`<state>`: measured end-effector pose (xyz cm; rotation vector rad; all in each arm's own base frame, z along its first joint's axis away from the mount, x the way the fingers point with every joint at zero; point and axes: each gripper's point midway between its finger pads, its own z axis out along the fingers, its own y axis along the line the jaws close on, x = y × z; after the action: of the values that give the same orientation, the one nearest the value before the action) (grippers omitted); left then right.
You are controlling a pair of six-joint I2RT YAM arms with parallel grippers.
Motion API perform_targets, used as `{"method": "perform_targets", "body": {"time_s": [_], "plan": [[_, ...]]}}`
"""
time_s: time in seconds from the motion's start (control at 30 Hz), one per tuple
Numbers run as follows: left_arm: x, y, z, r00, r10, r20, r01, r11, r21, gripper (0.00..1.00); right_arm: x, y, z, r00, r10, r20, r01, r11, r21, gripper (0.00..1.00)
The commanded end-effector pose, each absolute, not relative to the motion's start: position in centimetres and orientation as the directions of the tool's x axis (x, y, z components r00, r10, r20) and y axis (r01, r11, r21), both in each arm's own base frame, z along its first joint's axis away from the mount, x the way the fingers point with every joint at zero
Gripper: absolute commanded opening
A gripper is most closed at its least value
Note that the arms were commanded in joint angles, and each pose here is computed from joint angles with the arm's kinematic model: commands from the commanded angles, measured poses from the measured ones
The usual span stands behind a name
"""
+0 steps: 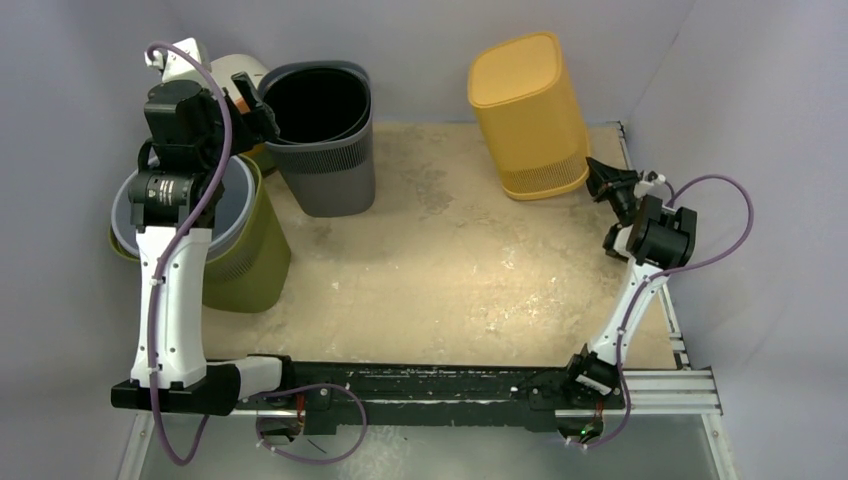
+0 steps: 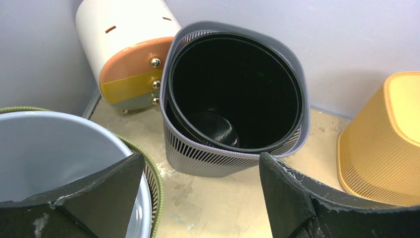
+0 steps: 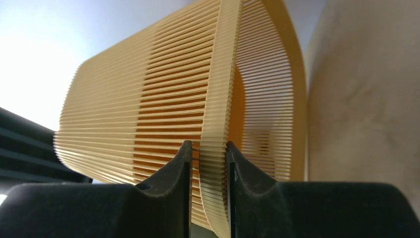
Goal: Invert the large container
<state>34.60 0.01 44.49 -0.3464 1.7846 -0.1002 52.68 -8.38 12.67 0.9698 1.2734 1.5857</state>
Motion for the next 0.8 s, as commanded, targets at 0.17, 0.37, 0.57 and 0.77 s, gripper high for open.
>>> {"method": "perform_targets", "body": {"time_s": [0.17, 0.37, 0.57, 0.77], "plan": [[35.2, -0.2, 44.9, -0.155, -0.301, -0.941, -0.153, 0.948, -0.278, 0.83, 48.6, -7.2, 13.2, -0.36, 0.879, -0.312, -0.428, 0.141, 0.892, 0.38], [35.6, -0.4, 43.9, -0.17, -0.302, -0.938, -0.151, 0.949, -0.278, 0.83, 48.7, -7.7, 11.6, -0.366, 0.882, -0.296, -0.393, 0.142, 0.908, 0.52], [35.8, -0.3, 42.8, -0.187, -0.29, -0.939, -0.157, 0.952, -0.262, 0.83, 49.5, -8.6, 9.6, -0.365, 0.878, -0.309, -0.286, 0.21, 0.935, 0.55], [36.2, -0.4, 41.9, -0.201, -0.287, -0.937, -0.153, 0.954, -0.259, 0.83, 49.9, -9.1, 8.5, -0.353, 0.877, -0.326, -0.202, 0.269, 0.942, 0.55]]}}
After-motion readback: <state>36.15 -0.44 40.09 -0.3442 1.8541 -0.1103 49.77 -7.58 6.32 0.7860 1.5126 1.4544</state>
